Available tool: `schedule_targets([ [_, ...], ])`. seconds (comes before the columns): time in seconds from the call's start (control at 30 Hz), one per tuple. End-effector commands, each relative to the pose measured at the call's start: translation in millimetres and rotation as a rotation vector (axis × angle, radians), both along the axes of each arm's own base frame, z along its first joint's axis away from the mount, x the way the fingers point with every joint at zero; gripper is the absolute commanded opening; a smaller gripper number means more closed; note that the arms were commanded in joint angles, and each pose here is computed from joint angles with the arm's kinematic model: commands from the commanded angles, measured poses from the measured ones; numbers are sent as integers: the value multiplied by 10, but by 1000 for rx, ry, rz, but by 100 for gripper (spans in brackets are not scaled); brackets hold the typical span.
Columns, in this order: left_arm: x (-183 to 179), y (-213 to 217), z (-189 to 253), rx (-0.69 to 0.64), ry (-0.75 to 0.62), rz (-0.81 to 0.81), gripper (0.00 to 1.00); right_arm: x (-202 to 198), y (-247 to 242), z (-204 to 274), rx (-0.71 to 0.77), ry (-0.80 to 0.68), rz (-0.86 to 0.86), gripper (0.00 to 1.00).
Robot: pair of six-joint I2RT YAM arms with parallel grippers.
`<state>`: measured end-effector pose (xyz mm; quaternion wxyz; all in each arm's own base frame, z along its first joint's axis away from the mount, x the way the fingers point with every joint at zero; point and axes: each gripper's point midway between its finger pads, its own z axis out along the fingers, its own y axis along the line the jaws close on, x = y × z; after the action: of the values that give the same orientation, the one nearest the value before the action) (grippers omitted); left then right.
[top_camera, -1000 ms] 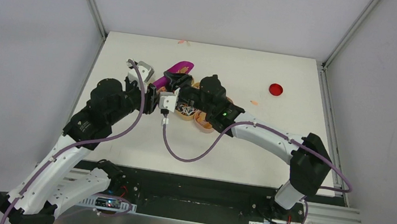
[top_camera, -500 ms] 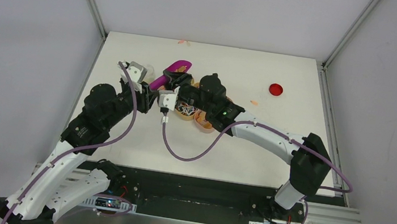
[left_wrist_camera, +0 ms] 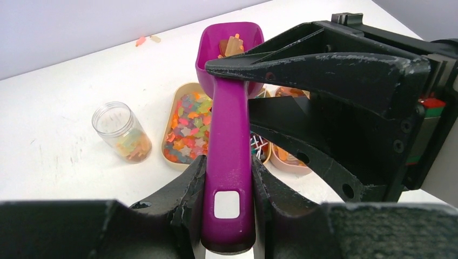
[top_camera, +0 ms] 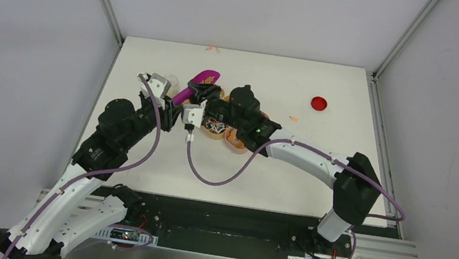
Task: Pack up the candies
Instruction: Adjust the spatula.
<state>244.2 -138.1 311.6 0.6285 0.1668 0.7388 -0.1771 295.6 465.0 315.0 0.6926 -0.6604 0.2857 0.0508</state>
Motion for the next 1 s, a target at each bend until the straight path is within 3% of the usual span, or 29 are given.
schedule_targets([
  [0.0,-13,2,197,-11,-114,-20,0,30,33,395,122,-28,2,25],
  [0.2,-19,77,191,-6,-134,12,0,13,9,392,168,-11,8,48],
  [0.7,14,143,159,-7,-129,57,0,-94,-54,368,163,8,43,70],
  [0.97,47,164,153,-4,-126,76,0,-244,-127,275,138,38,89,99],
])
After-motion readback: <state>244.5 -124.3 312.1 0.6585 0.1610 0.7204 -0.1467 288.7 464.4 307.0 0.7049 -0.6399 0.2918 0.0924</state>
